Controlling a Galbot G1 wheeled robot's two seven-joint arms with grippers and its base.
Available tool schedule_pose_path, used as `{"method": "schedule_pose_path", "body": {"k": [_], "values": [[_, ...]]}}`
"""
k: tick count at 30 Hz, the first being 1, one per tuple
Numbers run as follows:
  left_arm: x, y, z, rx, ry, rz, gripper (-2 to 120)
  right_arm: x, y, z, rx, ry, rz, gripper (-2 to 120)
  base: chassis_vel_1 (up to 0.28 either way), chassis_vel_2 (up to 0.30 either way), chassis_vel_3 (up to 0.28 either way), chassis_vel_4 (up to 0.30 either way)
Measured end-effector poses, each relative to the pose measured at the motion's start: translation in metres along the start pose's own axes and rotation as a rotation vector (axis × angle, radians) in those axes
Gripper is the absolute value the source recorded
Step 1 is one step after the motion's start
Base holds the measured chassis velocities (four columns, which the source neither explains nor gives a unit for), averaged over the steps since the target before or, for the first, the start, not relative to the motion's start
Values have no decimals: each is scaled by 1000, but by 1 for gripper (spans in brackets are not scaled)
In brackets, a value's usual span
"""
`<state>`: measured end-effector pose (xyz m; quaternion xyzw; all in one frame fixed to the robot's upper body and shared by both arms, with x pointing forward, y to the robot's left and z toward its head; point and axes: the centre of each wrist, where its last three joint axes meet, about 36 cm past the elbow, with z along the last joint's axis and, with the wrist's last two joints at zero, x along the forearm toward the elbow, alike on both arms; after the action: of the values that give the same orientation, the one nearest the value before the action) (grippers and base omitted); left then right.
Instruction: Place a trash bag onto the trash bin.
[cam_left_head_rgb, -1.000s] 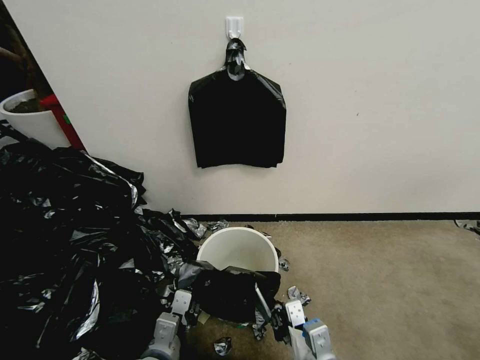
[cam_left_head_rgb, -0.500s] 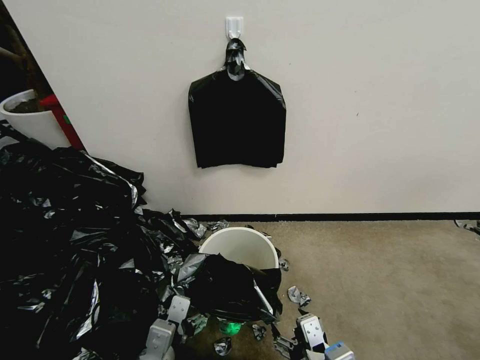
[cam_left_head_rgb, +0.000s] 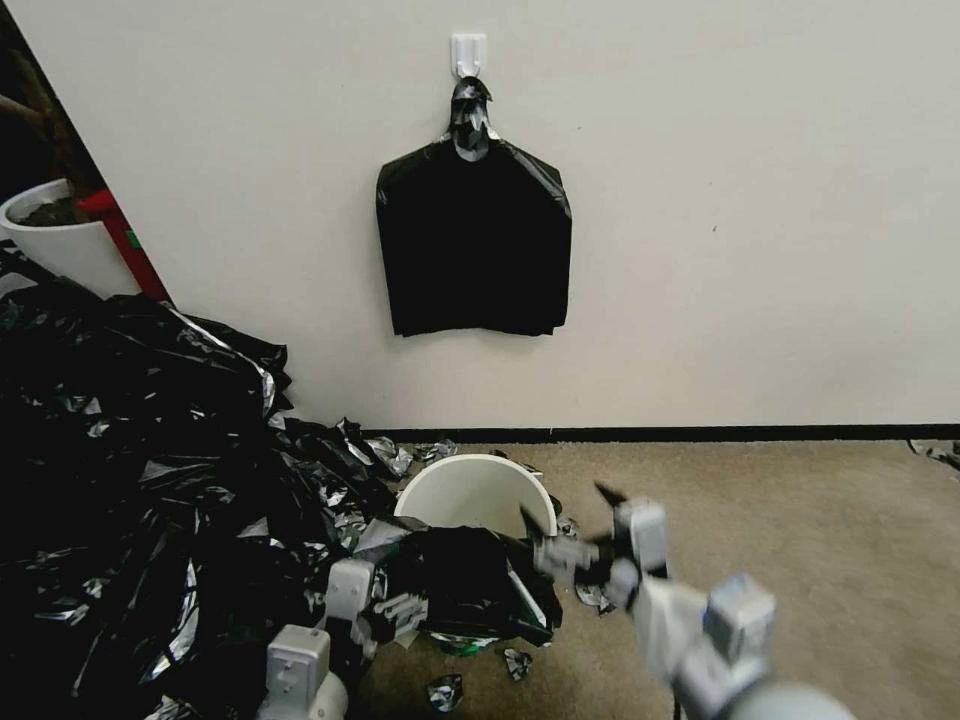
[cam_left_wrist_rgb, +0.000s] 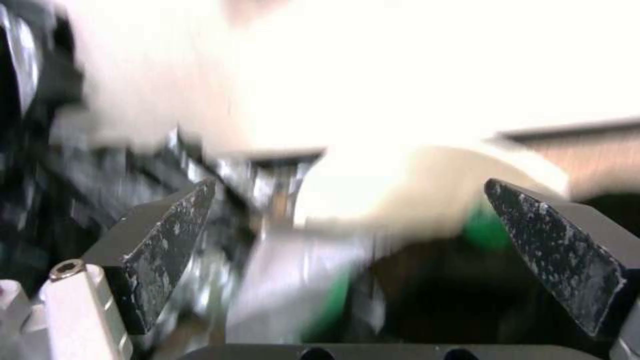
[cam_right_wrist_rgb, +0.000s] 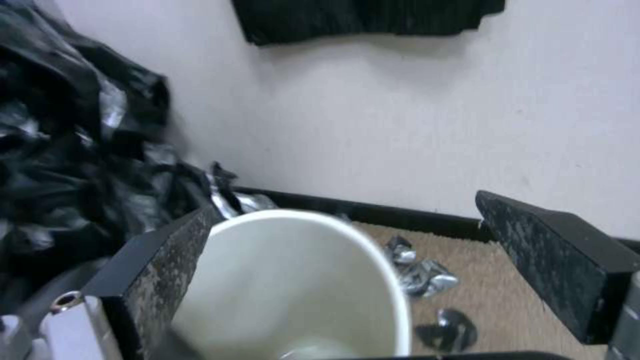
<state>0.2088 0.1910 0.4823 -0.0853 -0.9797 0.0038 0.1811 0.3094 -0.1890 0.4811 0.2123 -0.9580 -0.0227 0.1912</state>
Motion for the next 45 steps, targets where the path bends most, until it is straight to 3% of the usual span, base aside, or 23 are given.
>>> {"method": "schedule_pose_path", "body": {"k": [2,6,7,10,17,19,24,32,36,38,40,42,45], "values": [[-1,1,-2,7,-26,2,100,-16,-7,0,6,22,-18,100,0,0,0,0],[-7,7,-10,23,-122,-37,100,-104,-53,-5,47,168,-168,100,0,0,0,0],[-7,7,-10,23,-122,-37,100,-104,-53,-5,47,168,-168,100,0,0,0,0],[-6,10,-14,35,-146,-77,100,-154,-79,-7,132,223,-240,100,0,0,0,0],[-3,13,-13,44,-135,-146,100,-199,-84,3,241,334,-371,99,0,0,0,0],[-2,13,-13,49,-134,-161,100,-208,-81,9,291,364,-384,91,0,0,0,0],[0,12,-13,61,-129,-175,100,-220,-77,17,339,385,-374,78,0,0,0,0],[1,9,-12,74,-123,-212,100,-216,-71,19,352,378,-366,43,0,0,0,0],[0,7,-12,81,-121,-217,100,-211,-68,18,347,376,-351,34,0,0,0,0],[0,6,-12,86,-121,-220,100,-203,-66,20,336,365,-311,24,0,0,0,0],[0,6,-12,87,-121,-221,100,-202,-66,20,334,363,-304,24,0,0,0,0],[-1,5,-11,88,-120,-234,100,-180,-57,28,287,304,-184,10,0,0,0,0],[0,5,-10,89,-116,-242,100,-163,-49,40,232,268,-116,7,0,0,0,0]]}}
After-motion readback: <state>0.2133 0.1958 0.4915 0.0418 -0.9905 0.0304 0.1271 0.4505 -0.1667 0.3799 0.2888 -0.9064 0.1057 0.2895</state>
